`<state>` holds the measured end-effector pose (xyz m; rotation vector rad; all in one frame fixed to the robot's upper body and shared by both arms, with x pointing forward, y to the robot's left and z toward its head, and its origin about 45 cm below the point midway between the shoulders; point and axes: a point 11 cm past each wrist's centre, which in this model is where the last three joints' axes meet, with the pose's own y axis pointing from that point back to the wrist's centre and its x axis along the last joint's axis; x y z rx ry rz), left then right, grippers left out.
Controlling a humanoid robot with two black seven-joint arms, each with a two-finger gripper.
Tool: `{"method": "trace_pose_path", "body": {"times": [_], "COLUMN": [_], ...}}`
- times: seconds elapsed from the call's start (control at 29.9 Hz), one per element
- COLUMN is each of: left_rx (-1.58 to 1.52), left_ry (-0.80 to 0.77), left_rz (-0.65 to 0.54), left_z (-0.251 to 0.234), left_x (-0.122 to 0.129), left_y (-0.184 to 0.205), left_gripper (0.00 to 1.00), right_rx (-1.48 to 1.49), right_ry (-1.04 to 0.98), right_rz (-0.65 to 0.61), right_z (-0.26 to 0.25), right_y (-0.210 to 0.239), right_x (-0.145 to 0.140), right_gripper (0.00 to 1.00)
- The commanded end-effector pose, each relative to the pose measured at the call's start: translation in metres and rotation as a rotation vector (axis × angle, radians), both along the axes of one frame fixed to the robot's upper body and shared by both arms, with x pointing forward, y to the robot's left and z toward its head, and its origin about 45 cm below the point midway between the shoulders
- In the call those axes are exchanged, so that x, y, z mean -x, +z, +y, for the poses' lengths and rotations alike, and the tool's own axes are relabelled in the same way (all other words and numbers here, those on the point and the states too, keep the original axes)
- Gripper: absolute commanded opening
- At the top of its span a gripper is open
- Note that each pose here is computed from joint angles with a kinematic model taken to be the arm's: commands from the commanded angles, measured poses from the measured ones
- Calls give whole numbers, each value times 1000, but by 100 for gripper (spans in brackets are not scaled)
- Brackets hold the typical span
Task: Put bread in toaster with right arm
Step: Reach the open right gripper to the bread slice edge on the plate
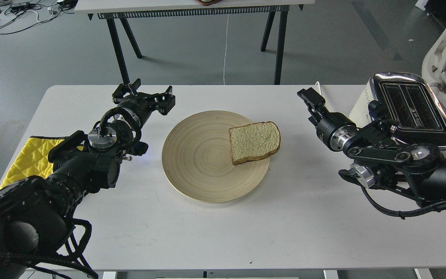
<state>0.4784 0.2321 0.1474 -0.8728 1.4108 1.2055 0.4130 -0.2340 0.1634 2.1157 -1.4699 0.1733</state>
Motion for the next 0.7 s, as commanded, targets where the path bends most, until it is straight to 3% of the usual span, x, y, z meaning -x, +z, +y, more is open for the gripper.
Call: {"method": "trace_pose_path", "body": {"times": [0.0,0.3,0.5,0.67], "left_rx": [1,0,1,0], "left_ry": [-1,1,-1,0], "left_rz": [2,0,2,0], "left_z": [-1,0,-1,0], "left_x": [1,0,1,0], "left_y": [-1,0,-1,0], "left_gripper": [100,100,100,100], "right_rx": [-2,19,85,97], "right_ry": [21,67,105,107], "right_rz": [23,38,68,85], "right_z": [12,29,32,31], "right_y": [-13,-31,-41,-44], "right_x": [7,16,22,24], "right_gripper": [99,96,75,71]}}
